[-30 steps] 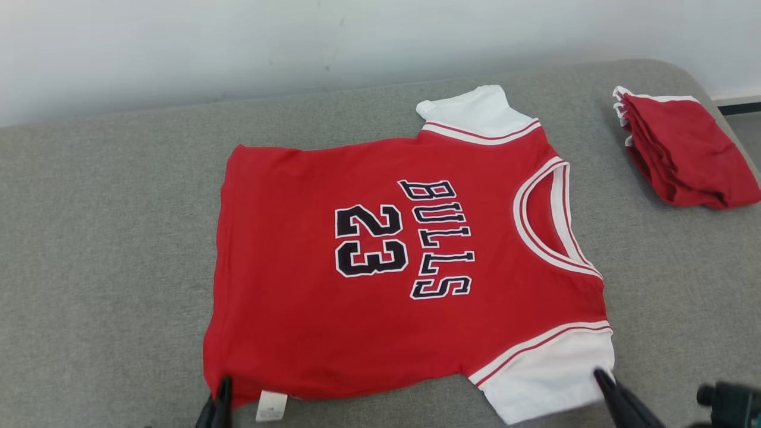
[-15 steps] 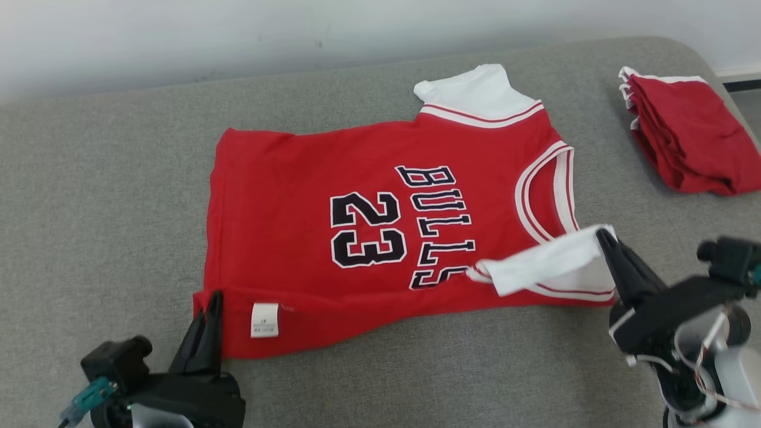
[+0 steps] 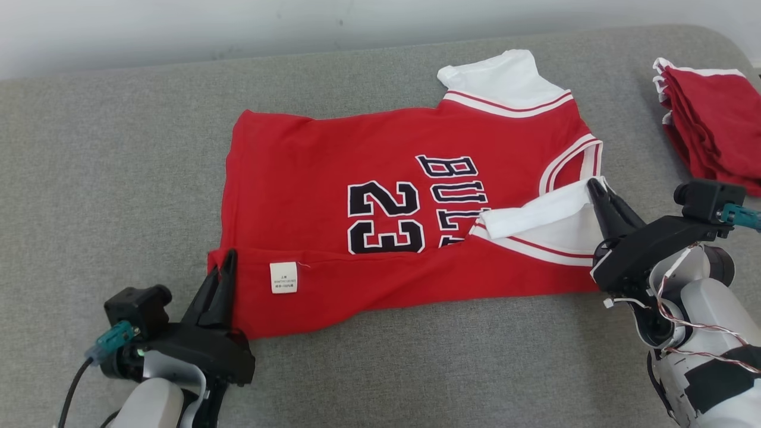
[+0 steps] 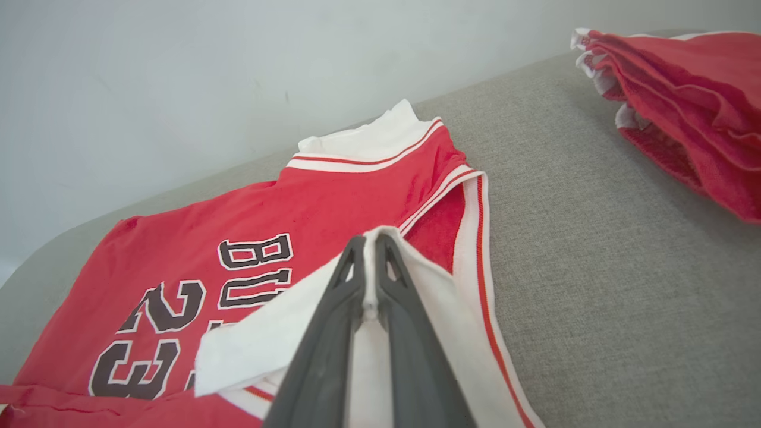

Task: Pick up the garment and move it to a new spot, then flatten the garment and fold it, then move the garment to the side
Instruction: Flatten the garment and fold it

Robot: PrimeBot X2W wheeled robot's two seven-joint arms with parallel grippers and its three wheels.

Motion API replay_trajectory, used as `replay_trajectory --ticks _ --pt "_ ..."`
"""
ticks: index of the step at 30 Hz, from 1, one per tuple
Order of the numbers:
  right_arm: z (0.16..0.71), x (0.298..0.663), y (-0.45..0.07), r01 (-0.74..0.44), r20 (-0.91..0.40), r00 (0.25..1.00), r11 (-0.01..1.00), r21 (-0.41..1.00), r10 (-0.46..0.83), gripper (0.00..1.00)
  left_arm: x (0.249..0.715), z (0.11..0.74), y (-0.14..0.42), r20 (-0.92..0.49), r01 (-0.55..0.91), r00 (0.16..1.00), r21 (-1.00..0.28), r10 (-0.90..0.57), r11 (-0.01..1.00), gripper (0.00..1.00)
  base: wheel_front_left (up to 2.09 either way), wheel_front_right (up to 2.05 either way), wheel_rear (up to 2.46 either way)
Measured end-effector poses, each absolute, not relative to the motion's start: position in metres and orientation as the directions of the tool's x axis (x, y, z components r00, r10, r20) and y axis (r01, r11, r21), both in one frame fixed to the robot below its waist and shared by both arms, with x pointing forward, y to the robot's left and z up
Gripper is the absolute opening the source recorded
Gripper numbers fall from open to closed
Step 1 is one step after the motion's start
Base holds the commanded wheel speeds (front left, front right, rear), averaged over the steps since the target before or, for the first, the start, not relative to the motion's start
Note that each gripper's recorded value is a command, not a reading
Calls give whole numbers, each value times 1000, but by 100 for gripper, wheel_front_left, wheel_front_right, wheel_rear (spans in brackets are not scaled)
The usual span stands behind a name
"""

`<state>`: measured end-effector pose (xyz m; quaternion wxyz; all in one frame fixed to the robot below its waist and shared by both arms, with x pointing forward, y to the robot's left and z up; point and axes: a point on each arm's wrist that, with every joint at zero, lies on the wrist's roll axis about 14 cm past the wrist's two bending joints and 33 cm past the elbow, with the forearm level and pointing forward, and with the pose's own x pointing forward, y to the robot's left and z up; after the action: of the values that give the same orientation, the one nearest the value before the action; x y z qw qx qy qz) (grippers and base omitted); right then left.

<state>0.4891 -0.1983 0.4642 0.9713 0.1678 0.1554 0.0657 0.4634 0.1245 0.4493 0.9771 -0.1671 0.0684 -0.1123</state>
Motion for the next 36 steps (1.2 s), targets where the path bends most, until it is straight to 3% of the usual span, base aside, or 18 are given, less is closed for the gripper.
replay_trajectory --ticks 1,7,11,18,32,33,34,35,36 --pt "463 490 -199 -73 -279 944 937 342 176 100 465 449 124 -96 200 965 -335 -244 921 100 0 0 0" --pt "464 482 -201 -119 -221 959 958 263 180 100 467 457 128 -67 190 973 -307 -220 933 100 0 0 0" --pt "448 456 -211 -112 -233 958 965 236 168 100 454 461 134 -48 165 981 -307 -188 937 100 0 0 0" --pt "418 415 -226 -70 -294 946 972 223 135 100 416 431 132 -137 128 975 -301 -176 945 100 0 0 0" --pt "395 421 -229 30 -348 935 961 276 71 100 411 403 135 -228 109 959 -253 -168 961 100 0 0 0" --pt "393 422 -228 40 -356 932 957 286 67 63 412 401 133 -233 106 958 -262 -170 959 100 0 0 0" --pt "391 422 -226 45 -364 929 956 291 67 29 414 400 132 -236 100 957 -275 -168 956 73 0 0 0" --pt "389 422 -225 53 -369 927 953 299 64 0 415 400 131 -238 96 957 -284 -166 954 28 0 0 0" --pt "388 423 -223 55 -371 926 952 301 64 0 417 400 130 -239 94 957 -288 -166 953 0 0 0 0"
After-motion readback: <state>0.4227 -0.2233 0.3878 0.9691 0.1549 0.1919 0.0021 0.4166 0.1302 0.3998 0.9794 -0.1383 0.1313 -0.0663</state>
